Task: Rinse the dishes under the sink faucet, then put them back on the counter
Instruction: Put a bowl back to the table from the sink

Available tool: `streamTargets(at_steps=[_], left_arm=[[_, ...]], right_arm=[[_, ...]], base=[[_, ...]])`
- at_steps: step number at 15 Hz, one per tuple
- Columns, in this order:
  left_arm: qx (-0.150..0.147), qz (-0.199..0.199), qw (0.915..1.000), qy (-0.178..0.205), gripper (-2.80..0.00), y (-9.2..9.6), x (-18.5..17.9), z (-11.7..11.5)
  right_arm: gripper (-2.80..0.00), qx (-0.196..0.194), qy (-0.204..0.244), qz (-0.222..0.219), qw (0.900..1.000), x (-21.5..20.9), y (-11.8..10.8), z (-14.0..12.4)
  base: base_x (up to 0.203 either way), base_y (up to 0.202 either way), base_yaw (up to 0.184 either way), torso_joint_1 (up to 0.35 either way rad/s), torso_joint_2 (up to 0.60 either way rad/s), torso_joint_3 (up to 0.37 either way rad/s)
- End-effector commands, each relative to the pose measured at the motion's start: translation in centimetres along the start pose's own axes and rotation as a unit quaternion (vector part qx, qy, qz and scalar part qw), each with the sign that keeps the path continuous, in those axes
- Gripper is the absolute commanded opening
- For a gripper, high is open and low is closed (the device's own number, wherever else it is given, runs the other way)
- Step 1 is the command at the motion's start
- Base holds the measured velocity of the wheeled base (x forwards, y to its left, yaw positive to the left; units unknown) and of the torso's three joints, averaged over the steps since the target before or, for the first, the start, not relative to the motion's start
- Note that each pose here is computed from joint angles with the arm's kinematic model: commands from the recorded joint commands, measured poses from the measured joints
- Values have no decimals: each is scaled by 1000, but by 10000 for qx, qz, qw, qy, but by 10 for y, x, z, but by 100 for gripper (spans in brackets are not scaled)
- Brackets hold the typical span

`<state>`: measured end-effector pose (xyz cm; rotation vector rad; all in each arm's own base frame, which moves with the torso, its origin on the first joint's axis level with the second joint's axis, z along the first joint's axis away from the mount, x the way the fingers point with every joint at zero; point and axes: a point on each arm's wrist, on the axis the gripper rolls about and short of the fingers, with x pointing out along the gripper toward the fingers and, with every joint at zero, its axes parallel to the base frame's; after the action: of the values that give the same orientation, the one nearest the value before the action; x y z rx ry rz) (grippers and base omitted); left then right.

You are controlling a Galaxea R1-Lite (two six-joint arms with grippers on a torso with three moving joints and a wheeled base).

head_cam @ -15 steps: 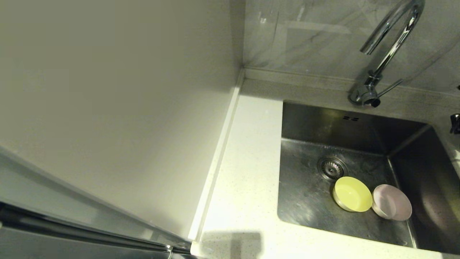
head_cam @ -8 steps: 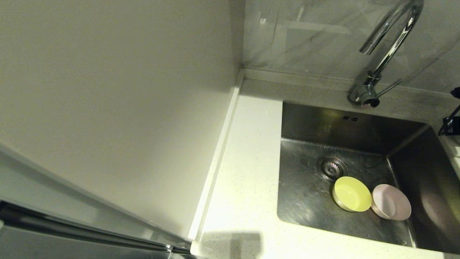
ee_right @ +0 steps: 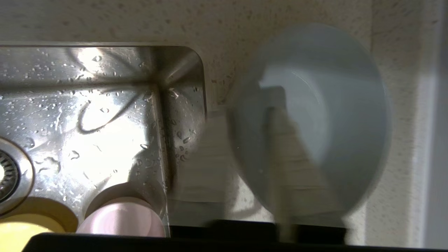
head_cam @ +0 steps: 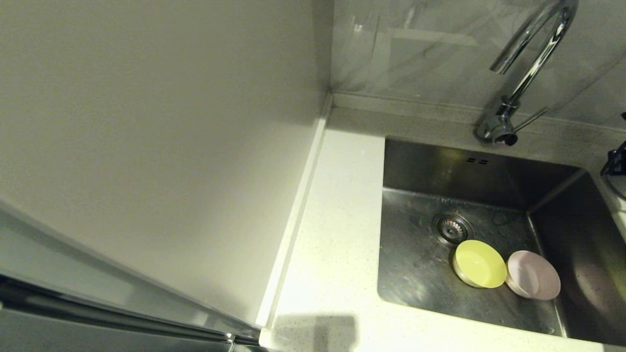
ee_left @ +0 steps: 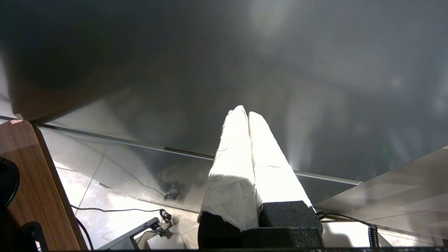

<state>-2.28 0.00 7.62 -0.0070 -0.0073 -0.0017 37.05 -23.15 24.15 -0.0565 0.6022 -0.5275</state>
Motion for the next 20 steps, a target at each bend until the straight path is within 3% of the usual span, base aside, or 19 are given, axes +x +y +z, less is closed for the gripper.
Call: streamTargets(at_steps=[1,7,8,10,13,20], left_arm=[[-3,1,10000,13,-280,0,0,-1],[-3,1,10000,13,-280,0,0,-1],[-3,1,10000,13,-280,0,0,-1],[-3,1,10000,13,-280,0,0,-1],[-3,1,10000,13,-280,0,0,-1],[-3,1,10000,13,-280,0,0,-1]], right_arm=[[0,4,-142,-41,9999,-14,-3,7],[0,214,-316,-27,9993,-45,-6,18],[0,236,-274,76,9993,-62,-7,19],[0,258,148,725,9969,-107,-6,14],[0,283,1312,1659,9770,-158,2,-12],[0,-749,2310,2286,9428,-117,18,-55]], base=[[0,0,0,0,0,0],[0,0,0,0,0,0],[0,0,0,0,0,0],[0,0,0,0,0,0],[0,0,0,0,0,0],[0,0,0,0,0,0]])
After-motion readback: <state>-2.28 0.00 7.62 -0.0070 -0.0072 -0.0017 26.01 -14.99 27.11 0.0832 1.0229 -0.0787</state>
